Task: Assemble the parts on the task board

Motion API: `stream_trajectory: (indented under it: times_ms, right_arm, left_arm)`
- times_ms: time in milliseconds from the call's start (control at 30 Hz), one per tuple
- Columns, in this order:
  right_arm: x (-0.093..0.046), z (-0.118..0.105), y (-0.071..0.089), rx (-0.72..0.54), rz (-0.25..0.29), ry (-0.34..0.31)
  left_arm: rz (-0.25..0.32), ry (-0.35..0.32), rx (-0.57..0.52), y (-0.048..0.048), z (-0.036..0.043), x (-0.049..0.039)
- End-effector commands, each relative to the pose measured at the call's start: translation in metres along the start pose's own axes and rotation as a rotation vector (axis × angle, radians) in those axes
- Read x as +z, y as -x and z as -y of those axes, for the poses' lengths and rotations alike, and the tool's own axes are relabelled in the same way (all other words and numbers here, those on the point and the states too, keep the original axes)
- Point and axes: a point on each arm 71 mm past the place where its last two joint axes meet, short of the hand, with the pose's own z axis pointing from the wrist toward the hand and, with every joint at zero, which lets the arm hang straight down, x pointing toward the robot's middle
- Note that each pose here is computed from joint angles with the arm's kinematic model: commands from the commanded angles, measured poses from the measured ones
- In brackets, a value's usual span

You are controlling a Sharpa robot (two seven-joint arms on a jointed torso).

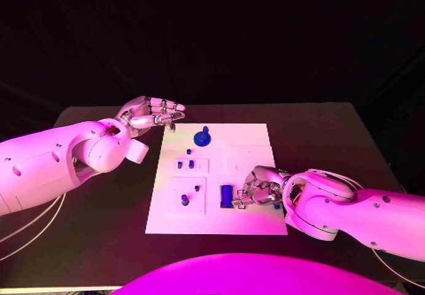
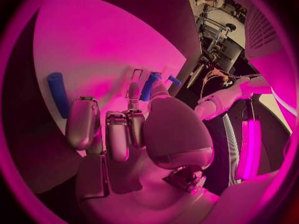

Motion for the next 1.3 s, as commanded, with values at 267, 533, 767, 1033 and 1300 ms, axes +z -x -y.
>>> stream_trajectory:
  times_ms: [267, 533, 767, 1033, 1300]
  right_arm:
    - [-0.014, 0.009, 0.021, 0.074, 0.142, 0.062]
    - [-0.030, 0.042, 0.048, 0.071, 0.230, 0.021]
    - [-0.044, 0.066, 0.051, -0.006, 0.250, -0.029]
    - [-0.050, 0.082, 0.033, -0.082, 0.203, -0.088]
    - [-0.048, 0.088, 0.017, -0.114, 0.160, -0.118]
  left_arm:
    - [-0.007, -0.012, -0.004, -0.0017, 0.0010, 0.0016]
    - [-0.001, -0.026, -0.009, -0.0031, 0.0022, 0.0020]
    - [-0.003, -0.031, -0.012, -0.0046, 0.0030, 0.0016]
    - [-0.004, -0.031, -0.013, -0.0050, 0.0031, 0.0012]
    - [-0.001, -0.029, -0.012, -0.0033, 0.0028, 0.0000]
